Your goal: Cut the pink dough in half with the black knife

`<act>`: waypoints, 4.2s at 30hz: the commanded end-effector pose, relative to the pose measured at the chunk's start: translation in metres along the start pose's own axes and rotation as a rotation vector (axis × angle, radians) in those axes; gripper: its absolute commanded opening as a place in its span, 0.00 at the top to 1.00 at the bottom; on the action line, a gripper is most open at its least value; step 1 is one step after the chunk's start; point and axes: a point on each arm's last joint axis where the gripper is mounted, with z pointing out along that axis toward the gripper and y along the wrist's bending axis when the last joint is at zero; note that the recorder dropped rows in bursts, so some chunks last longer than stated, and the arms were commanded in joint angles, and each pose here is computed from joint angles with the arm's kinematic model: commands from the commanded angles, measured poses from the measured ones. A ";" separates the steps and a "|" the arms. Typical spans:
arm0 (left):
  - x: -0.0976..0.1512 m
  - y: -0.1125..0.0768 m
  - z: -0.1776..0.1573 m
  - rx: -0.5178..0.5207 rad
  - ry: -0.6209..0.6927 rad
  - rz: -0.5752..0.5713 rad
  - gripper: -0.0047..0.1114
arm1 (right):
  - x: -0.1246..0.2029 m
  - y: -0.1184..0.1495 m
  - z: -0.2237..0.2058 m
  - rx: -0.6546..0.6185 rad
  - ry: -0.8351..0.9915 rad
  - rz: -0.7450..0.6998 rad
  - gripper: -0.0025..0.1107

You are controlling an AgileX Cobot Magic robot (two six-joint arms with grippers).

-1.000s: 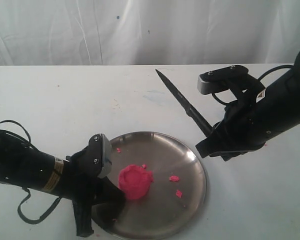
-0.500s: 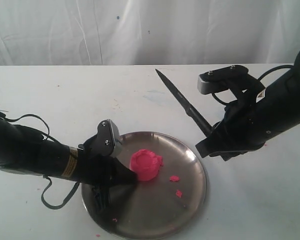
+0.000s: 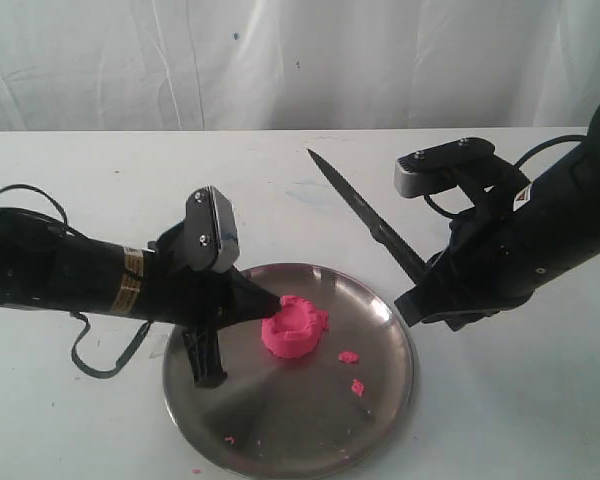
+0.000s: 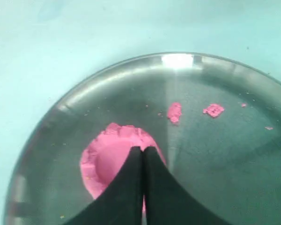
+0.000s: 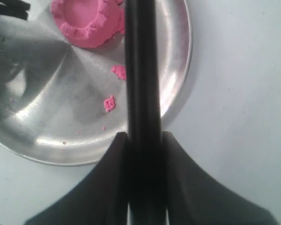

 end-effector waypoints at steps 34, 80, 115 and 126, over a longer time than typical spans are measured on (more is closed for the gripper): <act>-0.020 0.034 -0.034 -0.133 0.597 -0.648 0.96 | 0.003 0.024 0.016 -0.127 0.073 -0.139 0.98; -0.047 0.042 0.000 -0.016 0.078 -0.807 0.96 | 0.001 0.032 0.075 0.084 0.253 -0.379 0.98; -0.026 0.045 0.011 -0.057 0.165 -0.774 0.96 | 0.003 0.034 0.090 0.045 0.266 -0.325 0.98; -0.024 0.047 0.012 -0.078 0.172 -0.716 0.96 | 0.009 0.032 0.103 0.037 0.319 -0.320 0.98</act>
